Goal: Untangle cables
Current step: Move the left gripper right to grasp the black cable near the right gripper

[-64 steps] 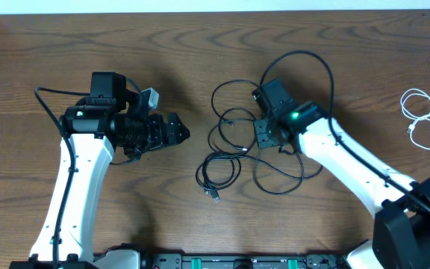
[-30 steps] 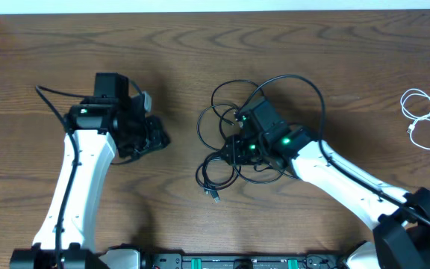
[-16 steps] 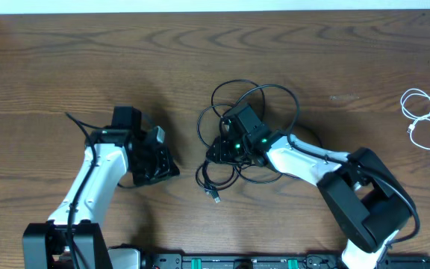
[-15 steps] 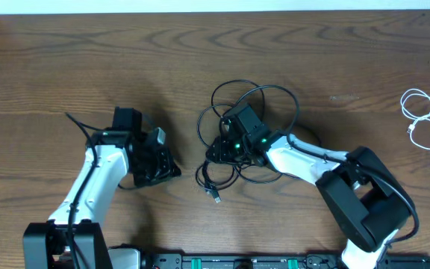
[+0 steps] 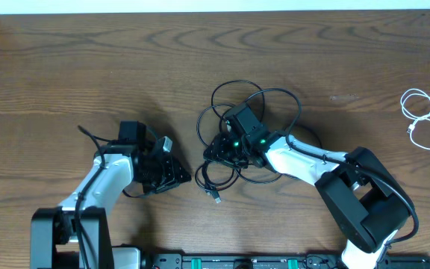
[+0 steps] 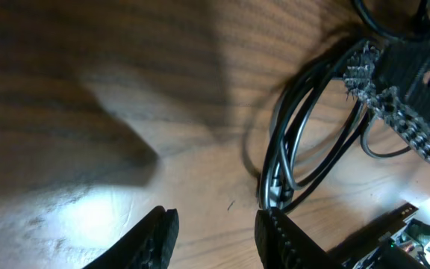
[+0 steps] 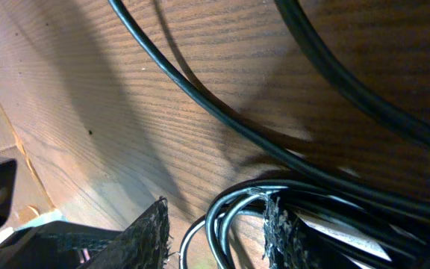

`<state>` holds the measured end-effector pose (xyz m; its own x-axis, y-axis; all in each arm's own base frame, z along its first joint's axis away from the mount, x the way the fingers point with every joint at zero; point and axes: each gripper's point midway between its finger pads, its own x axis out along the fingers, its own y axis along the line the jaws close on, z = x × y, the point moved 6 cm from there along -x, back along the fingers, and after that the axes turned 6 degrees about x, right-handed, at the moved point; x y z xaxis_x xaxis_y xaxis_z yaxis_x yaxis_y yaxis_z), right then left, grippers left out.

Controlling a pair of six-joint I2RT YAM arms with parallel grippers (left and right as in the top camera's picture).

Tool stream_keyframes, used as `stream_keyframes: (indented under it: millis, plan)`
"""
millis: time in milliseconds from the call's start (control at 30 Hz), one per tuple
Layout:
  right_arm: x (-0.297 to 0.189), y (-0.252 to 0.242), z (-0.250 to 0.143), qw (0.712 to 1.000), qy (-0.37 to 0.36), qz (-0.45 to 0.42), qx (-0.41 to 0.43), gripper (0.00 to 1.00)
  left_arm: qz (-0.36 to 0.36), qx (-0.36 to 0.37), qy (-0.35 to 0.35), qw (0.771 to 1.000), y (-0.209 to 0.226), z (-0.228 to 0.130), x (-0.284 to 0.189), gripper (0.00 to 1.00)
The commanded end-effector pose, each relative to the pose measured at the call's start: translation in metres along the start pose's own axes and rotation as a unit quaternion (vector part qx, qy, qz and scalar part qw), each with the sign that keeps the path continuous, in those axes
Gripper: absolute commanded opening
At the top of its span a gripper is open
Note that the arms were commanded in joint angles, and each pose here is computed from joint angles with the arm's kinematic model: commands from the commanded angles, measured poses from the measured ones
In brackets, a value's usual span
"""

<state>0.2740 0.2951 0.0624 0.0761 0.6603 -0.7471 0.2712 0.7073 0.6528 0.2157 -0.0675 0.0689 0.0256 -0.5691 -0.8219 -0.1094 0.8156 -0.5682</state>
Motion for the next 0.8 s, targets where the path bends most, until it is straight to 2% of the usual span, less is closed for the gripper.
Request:
stream_keyframes:
  millis: [0, 167, 333, 433, 567, 767]
  plan:
    - [0.005, -0.007, -0.003, 1.0, 0.001, -0.015, 0.027, 0.41, -0.015, -0.015, 0.016, 1.0, 0.001, -0.001, 0.007, 0.4]
    - [0.005, -0.007, -0.002, 1.0, -0.004, -0.017, 0.026, 0.41, -0.044, -0.026, 0.035, 0.998, 0.0, -0.002, 0.015, 0.41]
    - [0.006, -0.008, -0.001, 0.999, -0.014, -0.022, 0.024, 0.41, -0.121, -0.014, 0.029, 0.992, -0.016, 0.004, 0.016, 0.42]
    - [0.006, -0.008, -0.001, 0.999, -0.015, -0.022, 0.024, 0.42, -0.135, -0.008, 0.024, 0.991, -0.019, 0.007, 0.015, 0.43]
    - [0.006, -0.008, -0.001, 0.999, -0.014, -0.023, 0.024, 0.41, -0.114, 0.005, 0.031, 0.993, -0.02, 0.004, 0.02, 0.44]
    - [0.006, -0.008, -0.001, 0.999, -0.014, -0.022, 0.024, 0.41, -0.01, -0.02, 0.049, 0.999, -0.015, -0.004, 0.039, 0.43]
